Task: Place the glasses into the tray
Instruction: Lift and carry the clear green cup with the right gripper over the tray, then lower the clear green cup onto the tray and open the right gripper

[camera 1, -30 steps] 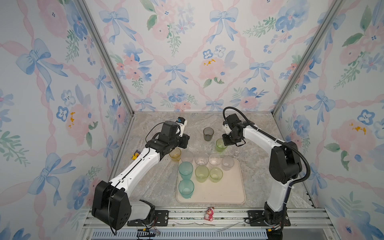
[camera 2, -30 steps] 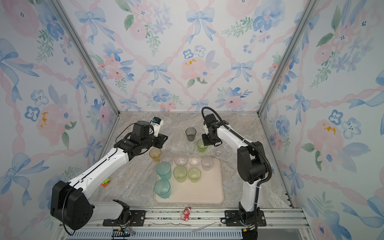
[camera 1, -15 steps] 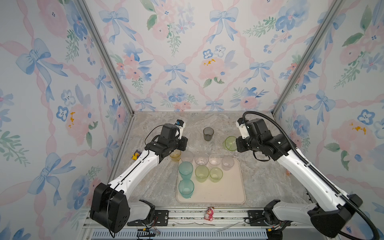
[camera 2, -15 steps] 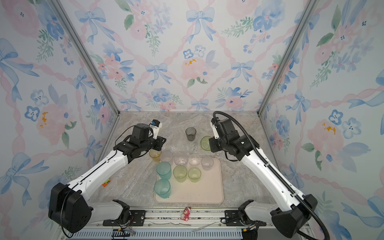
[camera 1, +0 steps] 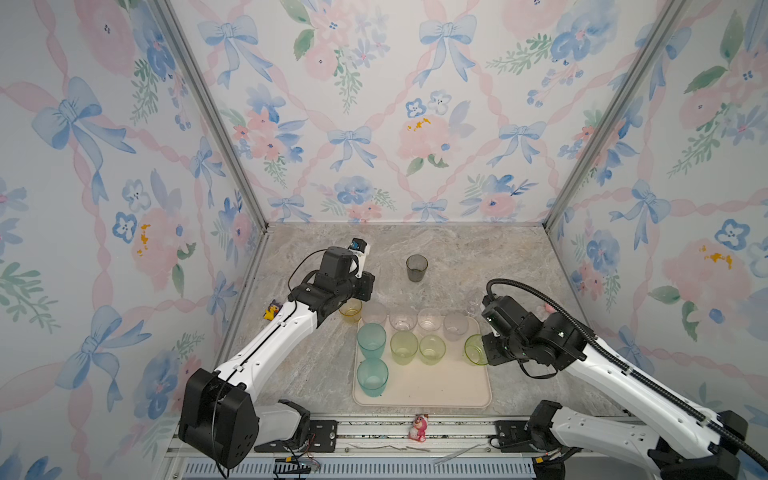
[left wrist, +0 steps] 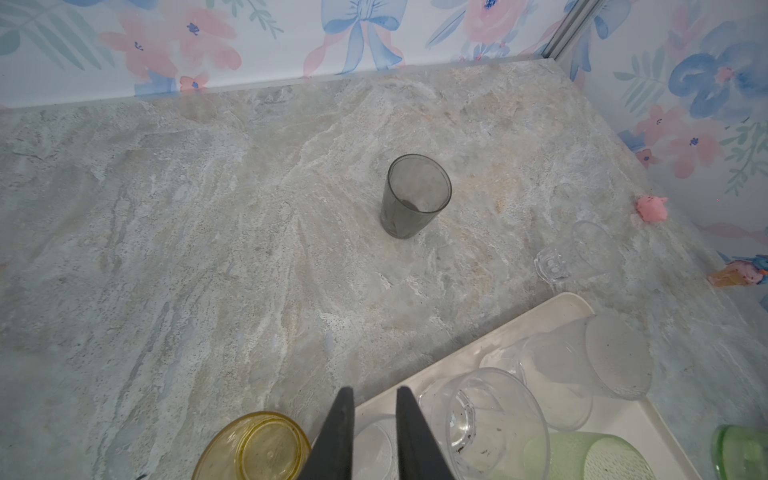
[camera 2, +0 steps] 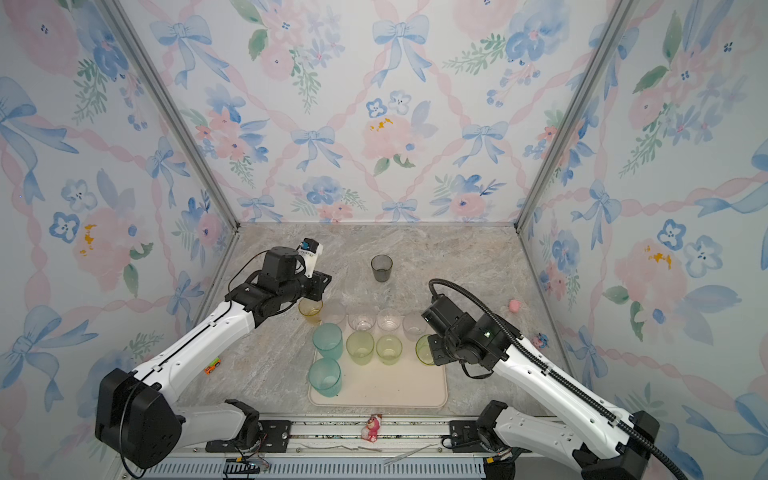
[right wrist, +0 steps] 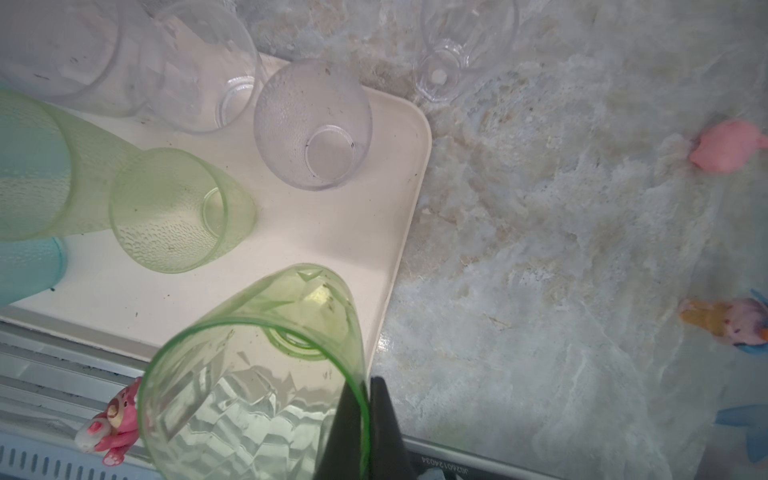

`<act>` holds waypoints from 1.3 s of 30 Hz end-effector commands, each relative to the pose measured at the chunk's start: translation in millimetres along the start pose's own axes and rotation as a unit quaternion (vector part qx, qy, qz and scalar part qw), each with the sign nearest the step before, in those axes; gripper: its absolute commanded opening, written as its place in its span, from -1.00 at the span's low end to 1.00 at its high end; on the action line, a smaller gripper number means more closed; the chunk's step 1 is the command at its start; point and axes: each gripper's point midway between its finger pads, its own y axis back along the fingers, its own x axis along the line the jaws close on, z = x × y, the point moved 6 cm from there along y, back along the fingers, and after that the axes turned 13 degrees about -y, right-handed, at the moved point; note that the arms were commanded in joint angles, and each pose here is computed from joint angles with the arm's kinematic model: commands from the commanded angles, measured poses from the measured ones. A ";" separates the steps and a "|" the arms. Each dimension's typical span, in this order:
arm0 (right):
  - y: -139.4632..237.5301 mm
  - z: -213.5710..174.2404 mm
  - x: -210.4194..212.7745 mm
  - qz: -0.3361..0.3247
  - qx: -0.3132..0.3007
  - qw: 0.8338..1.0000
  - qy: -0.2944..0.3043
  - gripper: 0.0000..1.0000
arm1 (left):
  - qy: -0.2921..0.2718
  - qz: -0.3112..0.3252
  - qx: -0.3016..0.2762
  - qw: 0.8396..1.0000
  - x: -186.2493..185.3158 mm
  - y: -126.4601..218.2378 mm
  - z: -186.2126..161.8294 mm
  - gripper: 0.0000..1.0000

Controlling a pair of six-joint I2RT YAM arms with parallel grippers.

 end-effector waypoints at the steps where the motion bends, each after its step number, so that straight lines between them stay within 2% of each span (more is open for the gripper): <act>1: -18.1 -6.1 4.6 -0.005 0.012 1.000 -0.024 -0.93 | -0.005 0.005 -0.020 1.000 2.5 7.3 10.8 -0.56; 13: -57.6 -0.5 20.0 -0.005 0.026 0.999 -0.021 -0.93 | -0.007 0.002 -0.020 1.000 1.7 7.1 11.4 -0.56; 22: -71.1 3.0 18.0 0.008 0.034 0.999 -0.038 -0.93 | -0.008 0.005 -0.011 1.000 3.2 4.0 7.2 -0.55; 39: -85.4 1.2 14.1 -0.011 0.055 0.998 -0.037 -0.92 | -0.010 0.005 0.001 1.000 4.8 -3.0 1.9 -0.55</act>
